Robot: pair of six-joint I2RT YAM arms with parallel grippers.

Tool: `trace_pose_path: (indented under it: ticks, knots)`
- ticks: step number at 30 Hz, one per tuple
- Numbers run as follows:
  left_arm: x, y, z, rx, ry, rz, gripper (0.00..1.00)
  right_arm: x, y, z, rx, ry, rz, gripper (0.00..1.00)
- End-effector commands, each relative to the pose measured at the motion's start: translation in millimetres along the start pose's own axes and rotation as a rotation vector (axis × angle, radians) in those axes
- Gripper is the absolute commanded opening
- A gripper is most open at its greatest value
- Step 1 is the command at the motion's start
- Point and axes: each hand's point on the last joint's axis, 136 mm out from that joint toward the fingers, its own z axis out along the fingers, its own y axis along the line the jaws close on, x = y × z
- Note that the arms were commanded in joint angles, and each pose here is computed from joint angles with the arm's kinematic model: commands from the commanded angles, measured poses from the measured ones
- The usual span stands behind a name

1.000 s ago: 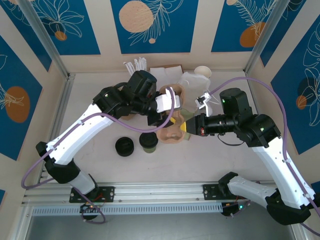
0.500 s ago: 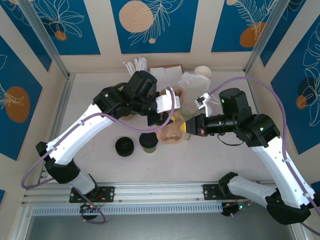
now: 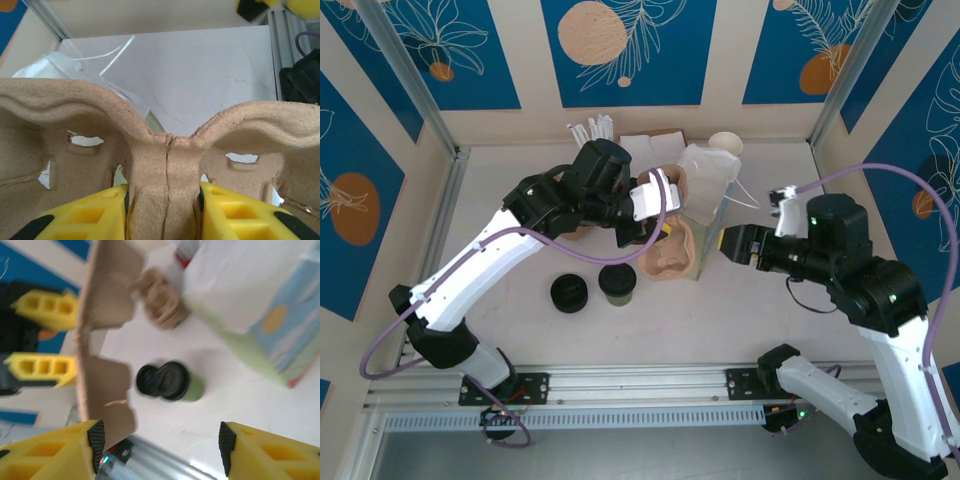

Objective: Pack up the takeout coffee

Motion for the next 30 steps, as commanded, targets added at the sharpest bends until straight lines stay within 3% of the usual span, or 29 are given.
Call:
trace_pose_path:
  ticks: [1,5,11,21,30]
  knots:
    - [-19,1,-19,-0.037,-0.078,0.009,0.36,-26,-45,-4,0.239,-0.138,0.049,0.65]
    - [-24,1,-26,-0.049,-0.098,0.006,0.36,-51,-61,16,0.29,-0.164,0.094,0.65]
    - [-31,-1,-39,-0.051,-0.135,-0.005,0.36,-77,-76,57,0.33,-0.094,0.12,0.62]
    - [-44,-8,-52,-0.022,-0.202,-0.028,0.36,-83,-102,103,0.401,0.005,0.16,0.61]
    - [-52,-8,-52,-0.014,-0.232,-0.051,0.36,-75,-107,133,0.369,0.086,0.186,0.47]
